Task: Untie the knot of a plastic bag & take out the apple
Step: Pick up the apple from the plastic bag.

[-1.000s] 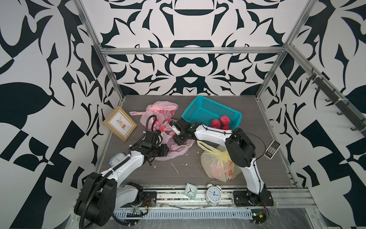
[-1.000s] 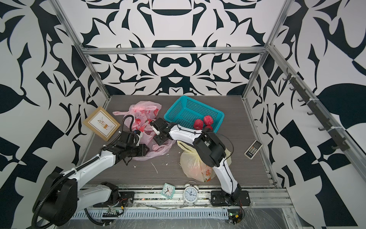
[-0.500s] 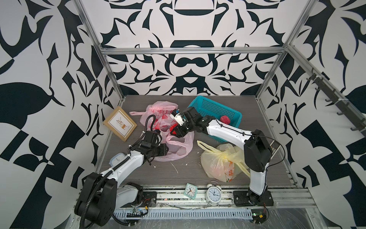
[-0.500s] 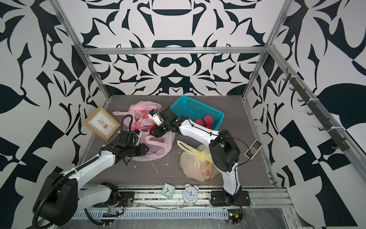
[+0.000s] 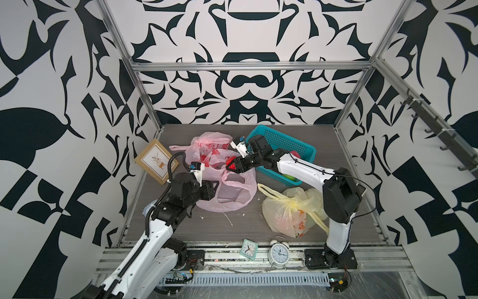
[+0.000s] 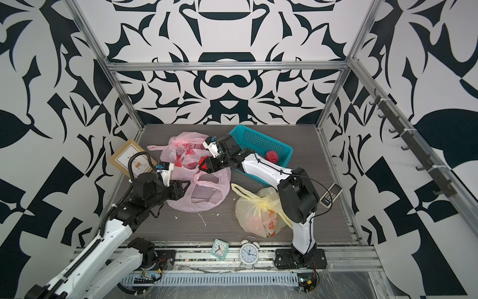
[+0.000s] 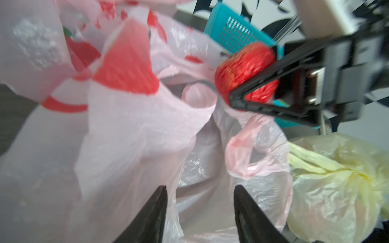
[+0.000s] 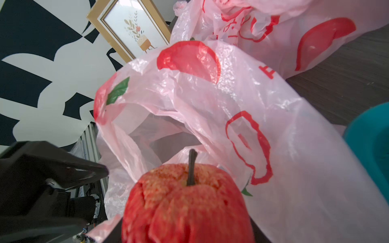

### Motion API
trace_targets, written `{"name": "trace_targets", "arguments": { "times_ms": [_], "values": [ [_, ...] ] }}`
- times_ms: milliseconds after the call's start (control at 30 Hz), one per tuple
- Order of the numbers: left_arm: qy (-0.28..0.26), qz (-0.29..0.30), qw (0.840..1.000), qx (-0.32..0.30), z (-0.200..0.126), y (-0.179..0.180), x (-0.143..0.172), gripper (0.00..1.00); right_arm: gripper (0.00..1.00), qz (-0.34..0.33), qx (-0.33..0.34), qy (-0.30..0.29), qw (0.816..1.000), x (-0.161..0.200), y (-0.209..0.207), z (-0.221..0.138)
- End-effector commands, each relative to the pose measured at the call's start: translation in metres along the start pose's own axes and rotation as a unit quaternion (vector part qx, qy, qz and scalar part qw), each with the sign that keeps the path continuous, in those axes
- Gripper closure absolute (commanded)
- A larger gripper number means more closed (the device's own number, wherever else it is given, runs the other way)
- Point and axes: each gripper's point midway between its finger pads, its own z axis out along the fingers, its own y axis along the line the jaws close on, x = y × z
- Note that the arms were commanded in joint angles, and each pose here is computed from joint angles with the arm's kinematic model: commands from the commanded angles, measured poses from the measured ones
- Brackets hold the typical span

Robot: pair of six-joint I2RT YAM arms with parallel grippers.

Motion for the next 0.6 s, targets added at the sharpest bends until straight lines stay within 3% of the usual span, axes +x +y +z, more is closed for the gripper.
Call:
{"name": "trace_targets", "arguments": {
  "times_ms": [0, 133, 333, 567],
  "values": [
    [-0.017, -0.001, 1.000, 0.026, -0.002, -0.007, -0.001, 0.46, 0.51, -0.012, 0.004, -0.033, 0.999, -0.019, 0.011, -0.013],
    [0.017, -0.004, 0.998, 0.068, 0.006, -0.022, 0.002, 0.48, 0.51, -0.010, 0.002, -0.035, 0.999, -0.020, 0.012, -0.014],
    [0.044, -0.023, 0.990, 0.129, 0.023, -0.039, 0.005, 0.59, 0.51, -0.008, -0.001, -0.039, 0.999, -0.021, 0.015, -0.014],
    [0.032, -0.029, 0.988, 0.146, 0.025, -0.044, 0.000, 0.53, 0.52, -0.010, -0.003, -0.034, 0.999, -0.018, 0.018, -0.009]
  ]
}}
